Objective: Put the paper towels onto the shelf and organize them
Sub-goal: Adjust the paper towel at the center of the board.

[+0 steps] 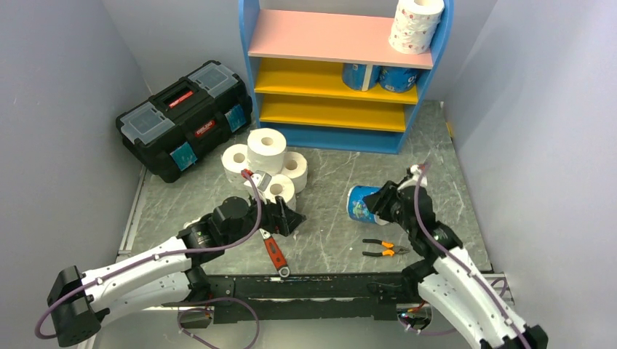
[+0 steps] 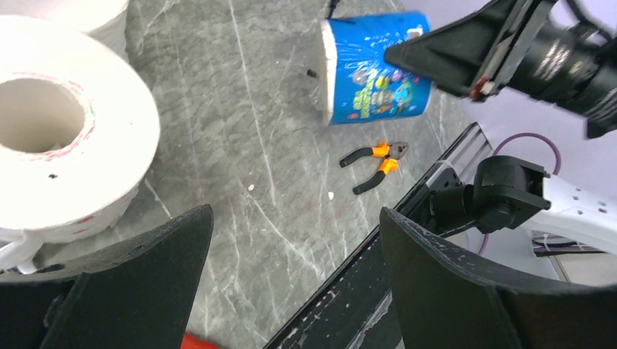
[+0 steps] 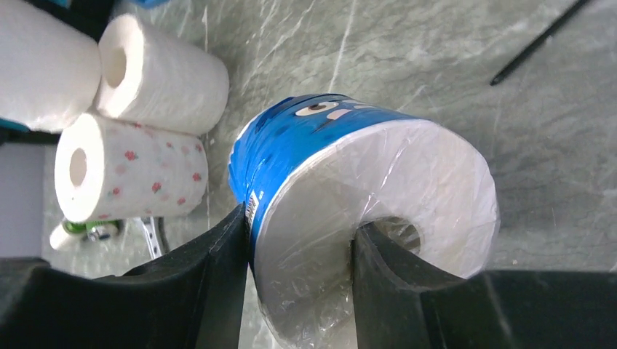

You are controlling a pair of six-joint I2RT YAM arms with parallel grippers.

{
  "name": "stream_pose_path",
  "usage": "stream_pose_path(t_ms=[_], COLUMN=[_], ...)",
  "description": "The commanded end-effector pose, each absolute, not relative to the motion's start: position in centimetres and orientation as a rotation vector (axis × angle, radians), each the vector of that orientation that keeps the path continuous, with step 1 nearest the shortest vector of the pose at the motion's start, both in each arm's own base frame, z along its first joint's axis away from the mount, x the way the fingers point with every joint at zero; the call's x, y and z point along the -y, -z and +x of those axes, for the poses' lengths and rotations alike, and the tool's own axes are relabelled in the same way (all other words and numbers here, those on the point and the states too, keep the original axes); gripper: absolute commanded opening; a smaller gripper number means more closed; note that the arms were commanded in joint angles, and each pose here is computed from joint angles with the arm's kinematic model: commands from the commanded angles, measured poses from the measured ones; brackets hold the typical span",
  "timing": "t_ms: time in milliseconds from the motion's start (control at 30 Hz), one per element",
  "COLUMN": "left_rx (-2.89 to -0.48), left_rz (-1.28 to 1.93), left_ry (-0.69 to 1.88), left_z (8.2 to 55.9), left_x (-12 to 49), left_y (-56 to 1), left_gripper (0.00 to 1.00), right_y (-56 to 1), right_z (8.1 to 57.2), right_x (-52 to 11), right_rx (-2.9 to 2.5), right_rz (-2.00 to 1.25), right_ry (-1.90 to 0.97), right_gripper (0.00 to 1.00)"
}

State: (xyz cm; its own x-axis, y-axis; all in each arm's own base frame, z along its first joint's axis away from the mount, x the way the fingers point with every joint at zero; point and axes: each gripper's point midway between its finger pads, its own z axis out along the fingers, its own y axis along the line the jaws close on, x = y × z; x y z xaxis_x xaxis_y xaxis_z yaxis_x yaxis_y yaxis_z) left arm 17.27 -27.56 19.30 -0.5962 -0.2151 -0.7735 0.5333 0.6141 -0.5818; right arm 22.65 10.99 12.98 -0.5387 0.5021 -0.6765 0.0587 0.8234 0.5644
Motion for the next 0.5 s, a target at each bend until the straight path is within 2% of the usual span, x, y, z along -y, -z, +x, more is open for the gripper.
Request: stream_pose_path(t_ms=[0, 133, 333, 467], left_rx=[-1.969, -2.011, -2.03, -2.034], left_rz=[0.208, 0.207, 0.183, 0.17], left_ry=[1.021, 0.992, 0.979, 0.963], left_z=[17.5, 17.2, 16.9, 16.7], left_x=[26.5, 26.0, 25.2, 24.5], left_y=[-18.9, -17.9, -17.0, -16.6], left_gripper=[0.9, 0.9, 0.9, 0.9], right_y=[-17.3, -17.2, -13.2, -12.3], right_z=[23.6, 23.3, 23.2, 23.3], right_x=[-13.5, -17.5, -22.5, -24.1], right_rx=[-2.157, -2.305, -2.448, -2.478], right_rz=[0.152, -0.11, -0.36, -0.453], right_ry=[-0.548, -0.347, -0.223, -0.155], right_gripper=[0.37, 0.42, 0.45, 0.58])
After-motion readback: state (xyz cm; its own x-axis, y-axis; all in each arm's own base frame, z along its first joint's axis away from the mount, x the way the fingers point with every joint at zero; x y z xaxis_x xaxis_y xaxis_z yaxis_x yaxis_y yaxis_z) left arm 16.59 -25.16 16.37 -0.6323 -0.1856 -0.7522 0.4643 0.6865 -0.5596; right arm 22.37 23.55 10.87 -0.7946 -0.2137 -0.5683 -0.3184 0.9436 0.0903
